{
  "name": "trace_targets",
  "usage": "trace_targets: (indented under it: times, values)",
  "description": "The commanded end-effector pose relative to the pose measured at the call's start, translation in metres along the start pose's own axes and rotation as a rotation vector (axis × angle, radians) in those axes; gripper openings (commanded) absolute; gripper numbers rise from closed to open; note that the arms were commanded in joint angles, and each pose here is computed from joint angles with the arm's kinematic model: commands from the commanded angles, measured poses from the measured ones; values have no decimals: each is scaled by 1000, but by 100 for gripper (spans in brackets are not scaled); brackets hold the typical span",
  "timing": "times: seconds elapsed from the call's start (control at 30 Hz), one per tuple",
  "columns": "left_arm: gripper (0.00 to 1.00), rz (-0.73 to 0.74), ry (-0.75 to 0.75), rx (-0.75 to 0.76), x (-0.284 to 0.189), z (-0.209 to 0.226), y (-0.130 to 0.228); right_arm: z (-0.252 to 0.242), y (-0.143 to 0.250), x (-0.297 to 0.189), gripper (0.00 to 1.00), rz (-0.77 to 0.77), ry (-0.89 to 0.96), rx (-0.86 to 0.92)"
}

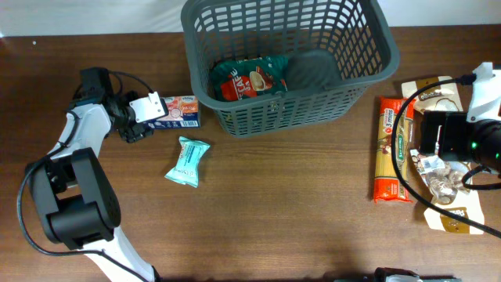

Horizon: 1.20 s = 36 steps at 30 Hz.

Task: Pack container
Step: 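Lower the left gripper and grasp the Kleenex multipack end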

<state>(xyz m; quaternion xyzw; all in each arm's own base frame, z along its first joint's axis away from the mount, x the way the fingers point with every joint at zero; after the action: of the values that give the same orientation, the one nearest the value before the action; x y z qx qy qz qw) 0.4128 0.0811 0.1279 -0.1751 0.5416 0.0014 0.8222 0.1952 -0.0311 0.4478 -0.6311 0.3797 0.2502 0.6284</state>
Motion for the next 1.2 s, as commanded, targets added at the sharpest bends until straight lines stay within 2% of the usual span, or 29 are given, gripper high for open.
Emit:
trace_targets:
  times: [0.0, 0.7, 0.97, 1.17]
  values:
    - [74, -16, 27, 8, 12, -4, 5, -3, 0, -5, 99, -17, 23, 18]
    - [76, -50, -147, 59, -6, 37, -5, -3, 0, -5, 99, -17, 23, 18]
    - [75, -55, -161, 62, -8, 41, -6, -3, 0, -5, 99, -17, 23, 18]
    - [75, -136, -125, 48, -8, 36, -12, -3, 0, -5, 99, -17, 23, 18]
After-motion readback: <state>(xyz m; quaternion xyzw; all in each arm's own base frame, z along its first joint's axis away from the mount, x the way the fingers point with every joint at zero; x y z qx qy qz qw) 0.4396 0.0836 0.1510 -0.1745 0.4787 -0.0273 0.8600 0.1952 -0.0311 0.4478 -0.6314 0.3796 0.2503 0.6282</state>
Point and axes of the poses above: each gripper's point midway between its finger pads, its own x axis out along the fingers, its own z axis along the line the jaws close on, y = z × x, the point moved 10 cm from there along -x, back along the fingers, and after that the axes turned 3 degrees about x, right-handed, at the moved point
